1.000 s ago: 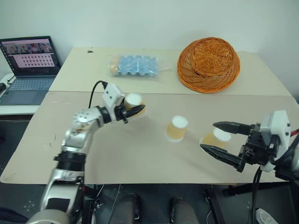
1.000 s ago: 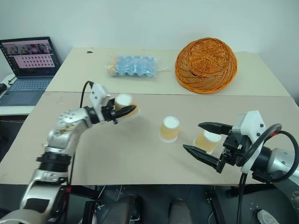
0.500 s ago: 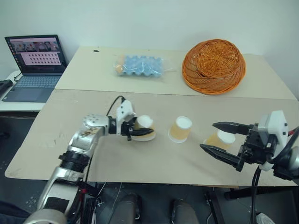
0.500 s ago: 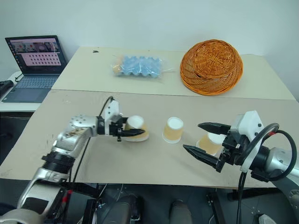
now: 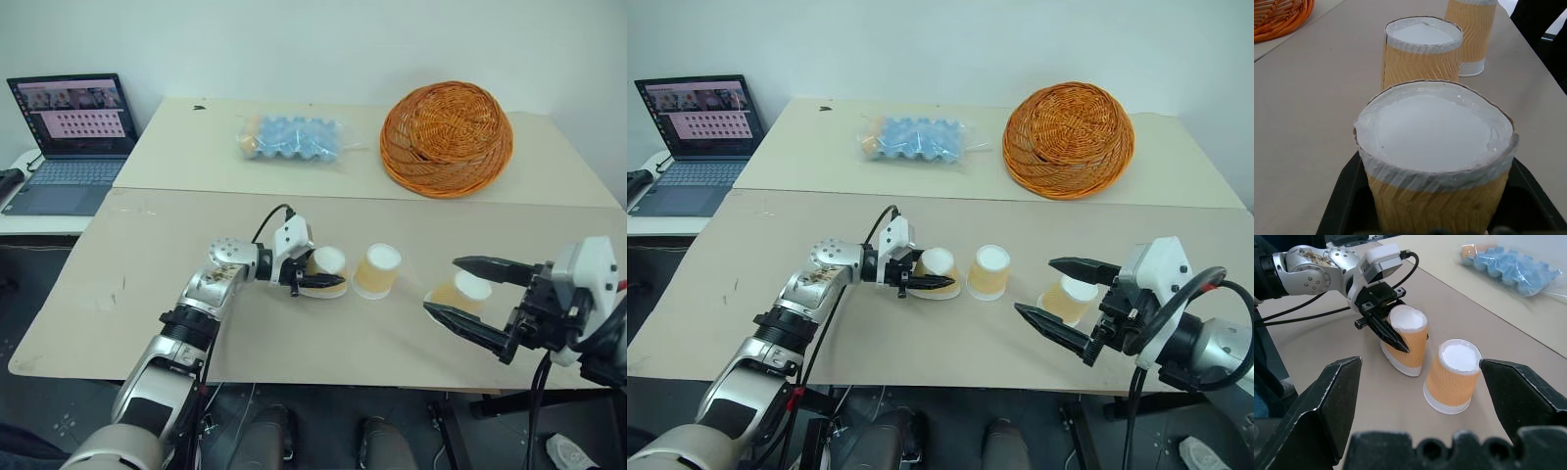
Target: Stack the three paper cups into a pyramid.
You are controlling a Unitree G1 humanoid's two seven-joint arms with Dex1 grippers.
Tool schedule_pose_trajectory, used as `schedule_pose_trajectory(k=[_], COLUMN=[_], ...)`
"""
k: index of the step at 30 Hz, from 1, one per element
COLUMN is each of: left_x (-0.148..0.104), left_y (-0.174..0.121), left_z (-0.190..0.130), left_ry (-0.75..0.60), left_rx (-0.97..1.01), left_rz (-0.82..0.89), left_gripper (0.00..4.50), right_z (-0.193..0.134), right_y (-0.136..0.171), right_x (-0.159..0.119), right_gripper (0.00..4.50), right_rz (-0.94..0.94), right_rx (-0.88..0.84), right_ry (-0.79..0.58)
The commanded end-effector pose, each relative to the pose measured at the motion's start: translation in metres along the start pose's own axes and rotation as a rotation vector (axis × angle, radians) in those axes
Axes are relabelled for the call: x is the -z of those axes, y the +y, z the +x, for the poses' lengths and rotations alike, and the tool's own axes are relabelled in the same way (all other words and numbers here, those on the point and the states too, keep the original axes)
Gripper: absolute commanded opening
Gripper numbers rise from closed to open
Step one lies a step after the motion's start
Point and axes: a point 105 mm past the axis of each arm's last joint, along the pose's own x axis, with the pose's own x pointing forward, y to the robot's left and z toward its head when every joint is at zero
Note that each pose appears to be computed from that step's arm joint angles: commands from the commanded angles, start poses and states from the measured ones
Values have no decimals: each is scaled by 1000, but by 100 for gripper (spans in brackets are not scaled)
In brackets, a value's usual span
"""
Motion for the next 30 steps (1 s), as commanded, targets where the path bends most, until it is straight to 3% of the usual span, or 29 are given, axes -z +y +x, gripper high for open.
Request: schedule_pose_trajectory(k=[1,30], left_x=[-13,-8], left_y=[4,3], left_z=[5,12], left_ry=[-26,-16], left_rx=[-2,-9], left_rz=[50,38], left_gripper=[195,195], right_z=[-3,-4], right_y=[1,0], right_x=[-9,-11], right_gripper=[450,450], right_rz=[-34,-36], right_rx=[17,19], right_ry=[-28,-29])
